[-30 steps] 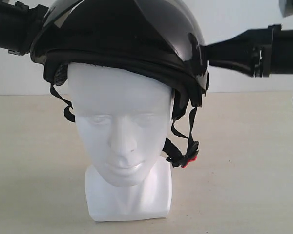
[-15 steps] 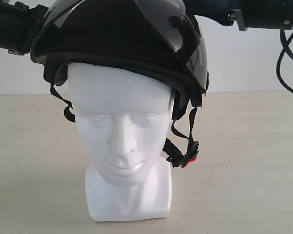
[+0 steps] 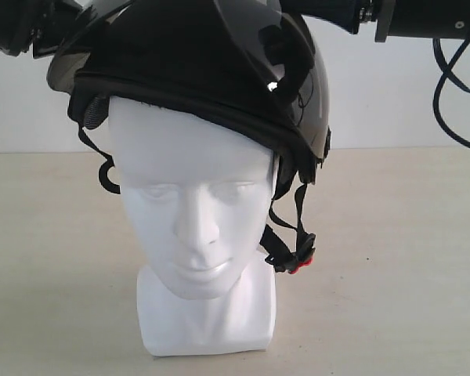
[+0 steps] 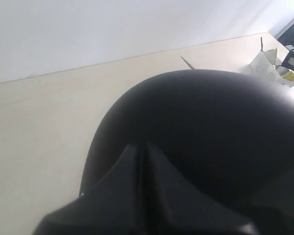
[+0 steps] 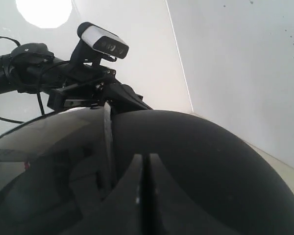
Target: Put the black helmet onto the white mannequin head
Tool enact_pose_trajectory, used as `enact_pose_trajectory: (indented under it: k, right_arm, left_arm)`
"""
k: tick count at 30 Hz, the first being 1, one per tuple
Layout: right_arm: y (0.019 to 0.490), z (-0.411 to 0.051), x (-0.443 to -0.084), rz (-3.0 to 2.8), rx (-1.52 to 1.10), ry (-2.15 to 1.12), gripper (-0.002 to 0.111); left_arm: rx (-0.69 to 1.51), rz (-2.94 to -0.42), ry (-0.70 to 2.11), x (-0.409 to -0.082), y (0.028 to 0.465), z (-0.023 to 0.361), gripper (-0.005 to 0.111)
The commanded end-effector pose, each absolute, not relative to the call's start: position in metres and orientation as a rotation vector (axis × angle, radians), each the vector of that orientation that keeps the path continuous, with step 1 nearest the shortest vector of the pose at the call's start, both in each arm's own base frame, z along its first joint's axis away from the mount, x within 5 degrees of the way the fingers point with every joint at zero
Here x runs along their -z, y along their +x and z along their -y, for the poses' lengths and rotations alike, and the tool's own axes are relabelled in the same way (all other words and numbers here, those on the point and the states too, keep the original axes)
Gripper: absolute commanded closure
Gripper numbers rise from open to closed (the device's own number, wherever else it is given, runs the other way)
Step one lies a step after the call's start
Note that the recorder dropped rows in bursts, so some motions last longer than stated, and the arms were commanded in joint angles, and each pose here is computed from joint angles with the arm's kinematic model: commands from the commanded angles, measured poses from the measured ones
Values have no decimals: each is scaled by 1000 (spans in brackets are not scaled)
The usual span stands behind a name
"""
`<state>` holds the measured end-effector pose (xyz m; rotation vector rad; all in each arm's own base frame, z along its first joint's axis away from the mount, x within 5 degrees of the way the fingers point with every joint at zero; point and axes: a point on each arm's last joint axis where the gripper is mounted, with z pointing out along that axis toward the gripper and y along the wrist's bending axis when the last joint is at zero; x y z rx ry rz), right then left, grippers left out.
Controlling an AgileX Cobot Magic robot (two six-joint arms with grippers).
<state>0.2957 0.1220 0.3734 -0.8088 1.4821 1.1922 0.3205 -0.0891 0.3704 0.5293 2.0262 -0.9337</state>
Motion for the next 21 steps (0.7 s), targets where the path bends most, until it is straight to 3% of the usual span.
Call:
enact_pose_trajectory:
  k: [1, 8, 15, 21]
  right_arm:
    - [292, -126, -373, -1483, -1206, -861, 108]
    - [291, -126, -372, -1486, -1205, -866, 108]
    - [291, -126, -371, -1493, -1199, -881, 108]
    - [288, -126, -371, -1485, -1217, -908, 108]
  left_arm:
    - [941, -2023, 578, -374, 315, 91, 102]
    - [841, -1928, 409, -397, 322, 64, 102]
    - [881, -1889, 522, -415, 316, 69, 102]
    - [966, -1917, 640, -406, 315, 79, 102]
